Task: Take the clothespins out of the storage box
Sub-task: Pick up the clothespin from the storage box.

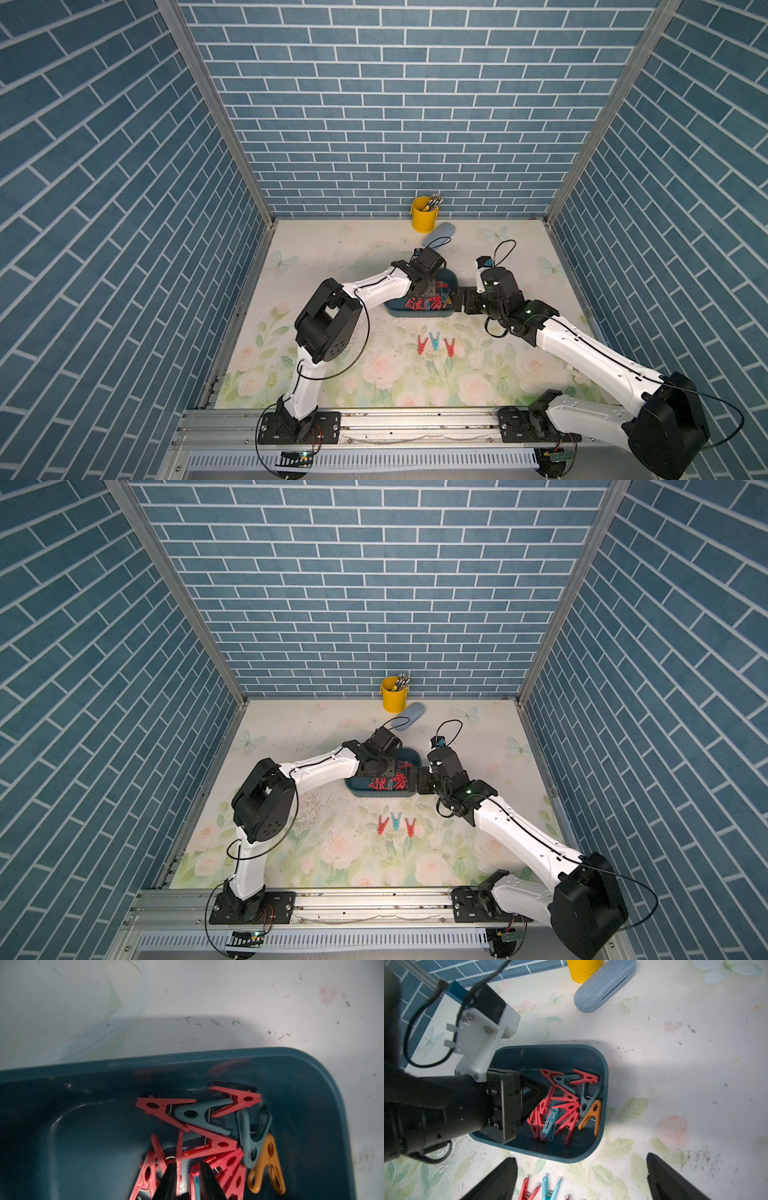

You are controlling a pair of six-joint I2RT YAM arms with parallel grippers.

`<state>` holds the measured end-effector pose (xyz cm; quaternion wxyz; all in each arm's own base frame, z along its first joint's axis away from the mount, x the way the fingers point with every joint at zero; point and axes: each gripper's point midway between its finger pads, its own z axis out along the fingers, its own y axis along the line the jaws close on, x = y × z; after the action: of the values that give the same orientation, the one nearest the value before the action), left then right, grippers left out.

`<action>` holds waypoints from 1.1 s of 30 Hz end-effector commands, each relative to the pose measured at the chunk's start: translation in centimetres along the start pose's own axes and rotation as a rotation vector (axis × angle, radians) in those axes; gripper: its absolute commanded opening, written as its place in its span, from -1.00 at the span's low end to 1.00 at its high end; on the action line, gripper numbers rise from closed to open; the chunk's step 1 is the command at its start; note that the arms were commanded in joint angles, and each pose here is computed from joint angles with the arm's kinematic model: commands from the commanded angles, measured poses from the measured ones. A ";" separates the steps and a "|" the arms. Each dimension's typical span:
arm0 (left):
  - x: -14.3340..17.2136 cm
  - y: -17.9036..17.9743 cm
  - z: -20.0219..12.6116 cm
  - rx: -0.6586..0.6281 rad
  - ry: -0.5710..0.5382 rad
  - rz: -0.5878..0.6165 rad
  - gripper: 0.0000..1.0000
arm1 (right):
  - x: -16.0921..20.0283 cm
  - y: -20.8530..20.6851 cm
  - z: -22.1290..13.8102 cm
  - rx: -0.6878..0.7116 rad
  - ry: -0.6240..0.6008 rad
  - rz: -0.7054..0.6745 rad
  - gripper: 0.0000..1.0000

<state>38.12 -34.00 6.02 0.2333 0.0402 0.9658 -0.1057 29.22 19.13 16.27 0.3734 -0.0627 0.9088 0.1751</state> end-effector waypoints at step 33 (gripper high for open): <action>-0.2 0.2 0.3 -0.068 0.001 0.076 -0.86 | -0.3 0.5 -0.3 -0.053 0.001 0.000 0.99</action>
<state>38.46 -33.89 2.93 0.2193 0.0746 0.9711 -0.0578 29.11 19.28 16.21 0.3641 -0.0658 0.9095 0.1896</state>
